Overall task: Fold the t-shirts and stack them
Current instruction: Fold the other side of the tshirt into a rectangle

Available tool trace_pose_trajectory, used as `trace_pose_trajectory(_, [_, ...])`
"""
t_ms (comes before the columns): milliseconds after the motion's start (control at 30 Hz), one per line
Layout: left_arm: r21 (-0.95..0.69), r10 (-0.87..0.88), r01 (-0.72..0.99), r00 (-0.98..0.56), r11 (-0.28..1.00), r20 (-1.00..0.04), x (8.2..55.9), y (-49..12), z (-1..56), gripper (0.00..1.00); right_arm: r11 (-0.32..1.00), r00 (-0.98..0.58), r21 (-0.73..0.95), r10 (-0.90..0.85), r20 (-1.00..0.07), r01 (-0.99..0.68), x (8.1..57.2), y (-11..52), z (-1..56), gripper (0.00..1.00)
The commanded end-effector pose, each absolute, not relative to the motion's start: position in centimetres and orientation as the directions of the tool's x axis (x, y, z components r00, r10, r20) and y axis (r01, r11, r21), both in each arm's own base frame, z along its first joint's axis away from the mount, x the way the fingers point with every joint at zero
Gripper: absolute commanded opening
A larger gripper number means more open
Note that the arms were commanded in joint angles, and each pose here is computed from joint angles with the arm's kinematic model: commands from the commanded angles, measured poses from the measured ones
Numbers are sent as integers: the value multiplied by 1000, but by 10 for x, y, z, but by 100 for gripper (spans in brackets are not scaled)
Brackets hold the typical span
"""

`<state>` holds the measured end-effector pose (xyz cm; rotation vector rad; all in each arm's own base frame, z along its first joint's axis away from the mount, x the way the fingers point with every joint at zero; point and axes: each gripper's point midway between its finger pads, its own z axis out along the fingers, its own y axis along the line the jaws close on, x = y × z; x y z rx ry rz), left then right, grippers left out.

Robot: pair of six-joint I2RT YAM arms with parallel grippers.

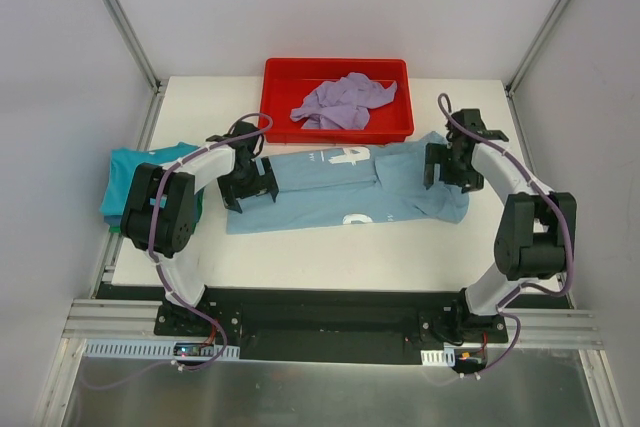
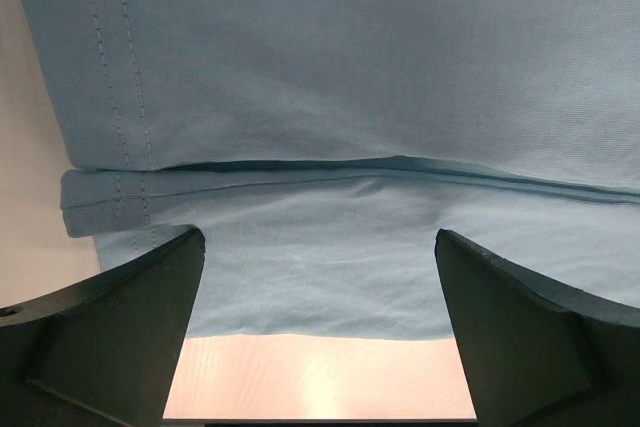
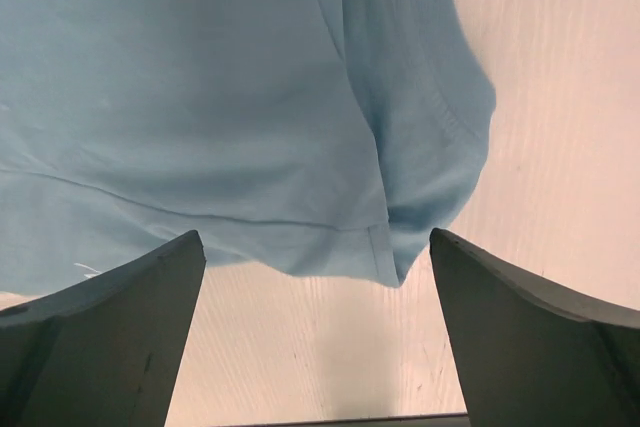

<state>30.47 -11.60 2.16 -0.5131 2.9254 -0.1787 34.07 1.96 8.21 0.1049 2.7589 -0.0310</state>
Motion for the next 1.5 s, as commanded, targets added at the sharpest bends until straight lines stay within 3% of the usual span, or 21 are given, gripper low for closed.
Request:
trace_pose_trajectory(0, [-112,-307,-292,-939,950,-154,296,-110,23,99,995,-965,0,93,-246,95,301,14,71,94])
trace_pose_trajectory(167, [-106,-305,-291,-941,951,-149,293,-109,21,99,993,-976,74,102,-192,90,303,24,60,72])
trace_pose_trajectory(267, [-102,-307,-295,-941,950,-143,292,-108,19,99,993,-977,50,114,-178,107,306,18,54,50])
trace_pose_trajectory(333, [-100,-304,-292,-942,951,-140,290,-108,19,99,993,-979,47,114,-171,108,307,17,52,47])
trace_pose_trajectory(567, [-95,-297,-286,-945,954,-135,290,-108,16,99,992,-968,38,128,-214,123,316,14,53,13])
trace_pose_trajectory(700, [-74,-296,-288,-944,955,-147,291,-103,15,99,987,-960,-62,126,-250,146,319,-5,60,1])
trace_pose_trajectory(1133, [-51,-302,-298,-946,953,-122,282,-100,7,99,967,-954,-181,128,-271,181,328,-27,73,1])
trace_pose_trajectory(1167, [-51,-300,-296,-946,954,-120,281,-100,7,99,972,-958,-162,125,-258,171,328,-23,71,3])
trace_pose_trajectory(1267, [-47,-303,-300,-944,953,-128,281,-98,8,99,983,-957,-98,123,-263,153,327,-12,67,23])
trace_pose_trajectory(1467, [-53,-302,-298,-944,953,-130,283,-99,9,99,994,-964,-20,98,-246,106,326,1,61,37])
